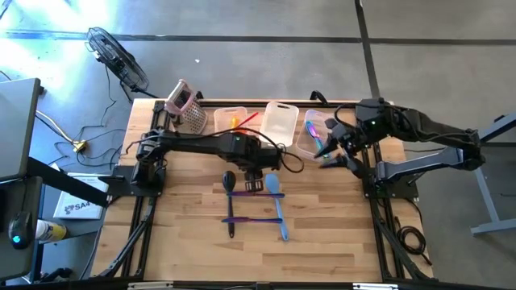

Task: Pick & Place Kitchen Items
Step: Put the blue table knife into the transparent bin

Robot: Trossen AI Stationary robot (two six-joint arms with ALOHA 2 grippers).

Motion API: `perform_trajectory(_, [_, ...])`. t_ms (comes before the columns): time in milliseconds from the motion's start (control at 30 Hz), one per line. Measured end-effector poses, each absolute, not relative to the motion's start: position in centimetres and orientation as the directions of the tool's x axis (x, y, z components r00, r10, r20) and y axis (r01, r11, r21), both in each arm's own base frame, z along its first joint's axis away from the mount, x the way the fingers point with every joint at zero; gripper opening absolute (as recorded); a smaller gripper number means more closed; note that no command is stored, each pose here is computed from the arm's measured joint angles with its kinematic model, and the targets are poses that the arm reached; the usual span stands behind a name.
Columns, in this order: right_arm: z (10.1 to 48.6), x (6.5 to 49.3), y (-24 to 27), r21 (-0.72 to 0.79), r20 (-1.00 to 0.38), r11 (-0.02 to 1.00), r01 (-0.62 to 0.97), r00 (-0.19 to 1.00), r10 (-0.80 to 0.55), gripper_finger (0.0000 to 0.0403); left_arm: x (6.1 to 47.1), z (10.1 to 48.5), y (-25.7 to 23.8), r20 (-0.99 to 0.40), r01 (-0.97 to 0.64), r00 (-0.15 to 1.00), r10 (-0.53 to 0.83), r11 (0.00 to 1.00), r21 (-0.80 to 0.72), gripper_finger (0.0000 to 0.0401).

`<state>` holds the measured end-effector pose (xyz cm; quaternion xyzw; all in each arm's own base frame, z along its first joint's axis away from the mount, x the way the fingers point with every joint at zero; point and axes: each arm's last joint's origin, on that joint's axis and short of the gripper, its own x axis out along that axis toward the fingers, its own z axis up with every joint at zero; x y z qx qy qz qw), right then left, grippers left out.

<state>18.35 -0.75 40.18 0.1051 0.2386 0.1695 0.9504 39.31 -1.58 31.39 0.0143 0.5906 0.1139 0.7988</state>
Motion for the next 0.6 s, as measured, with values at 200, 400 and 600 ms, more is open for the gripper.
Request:
perform_trajectory(200, [40.2,18.1,1.2,0.362,-0.418,0.872,-0.331,0.778,0.469,0.0160,40.6,28.3,-1.9,-0.951,-0.103,0.257,0.170,0.984,0.148,0.0143])
perform_trajectory(400, [40.0,18.2,3.4,0.389,-0.443,0.859,-0.331,0.751,0.490,0.0160,42.2,26.2,-2.3,-0.959,-0.039,0.273,0.074,0.997,0.066,0.0143])
perform_trajectory(600, [40.0,18.2,4.9,0.372,-0.457,0.887,-0.273,0.778,0.431,0.0160,42.9,24.3,-3.5,-0.973,0.022,0.229,0.035,0.999,0.041,0.0143])
